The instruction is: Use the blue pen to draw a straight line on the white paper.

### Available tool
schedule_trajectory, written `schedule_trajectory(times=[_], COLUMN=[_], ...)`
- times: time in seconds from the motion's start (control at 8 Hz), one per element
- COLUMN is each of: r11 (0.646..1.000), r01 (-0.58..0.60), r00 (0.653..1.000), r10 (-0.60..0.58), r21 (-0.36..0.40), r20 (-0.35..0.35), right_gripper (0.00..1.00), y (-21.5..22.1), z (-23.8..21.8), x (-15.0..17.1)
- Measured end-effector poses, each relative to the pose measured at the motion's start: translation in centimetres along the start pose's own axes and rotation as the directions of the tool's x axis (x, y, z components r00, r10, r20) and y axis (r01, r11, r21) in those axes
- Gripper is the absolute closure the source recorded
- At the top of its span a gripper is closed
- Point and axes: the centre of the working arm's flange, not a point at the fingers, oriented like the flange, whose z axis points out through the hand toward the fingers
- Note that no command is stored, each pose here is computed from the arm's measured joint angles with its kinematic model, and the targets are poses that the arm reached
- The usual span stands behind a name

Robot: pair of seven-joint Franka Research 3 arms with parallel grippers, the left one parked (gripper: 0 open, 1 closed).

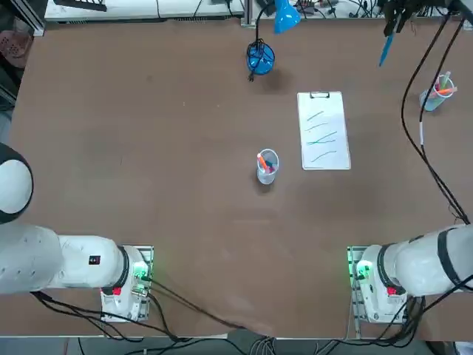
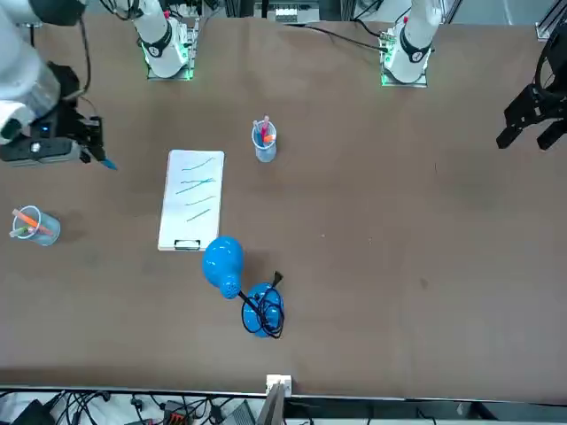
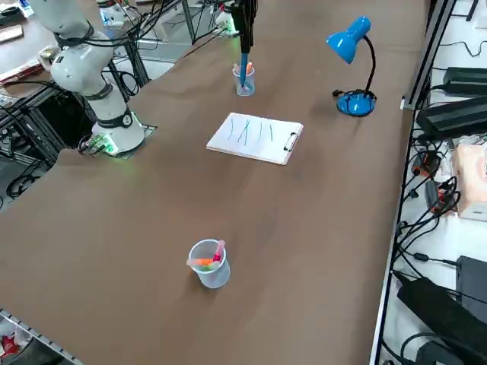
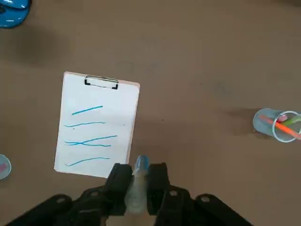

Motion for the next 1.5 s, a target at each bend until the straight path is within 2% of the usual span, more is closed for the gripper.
schedule_trajectory(times=[0.25,0.62,1.12,1.25,1.5], r11=[0.999,0.980,0.908,0.895,0.892], r01=[0.031,0.071,0.143,0.169,0.183], r00=[0.999,0.994,0.974,0.967,0.968], r10=[-0.030,-0.055,-0.057,-0.070,-0.089], r21=[-0.012,-0.185,-0.394,-0.412,-0.413], r20=[0.026,0.089,0.220,0.245,0.236], right_gripper=[0.78,0.78,0.78,0.78,0.78], y=[2.4,6.3,14.0,16.5,22.2], z=[1.2,4.8,10.5,12.1,15.2], x=[0.2,1.8,4.1,4.7,5.0])
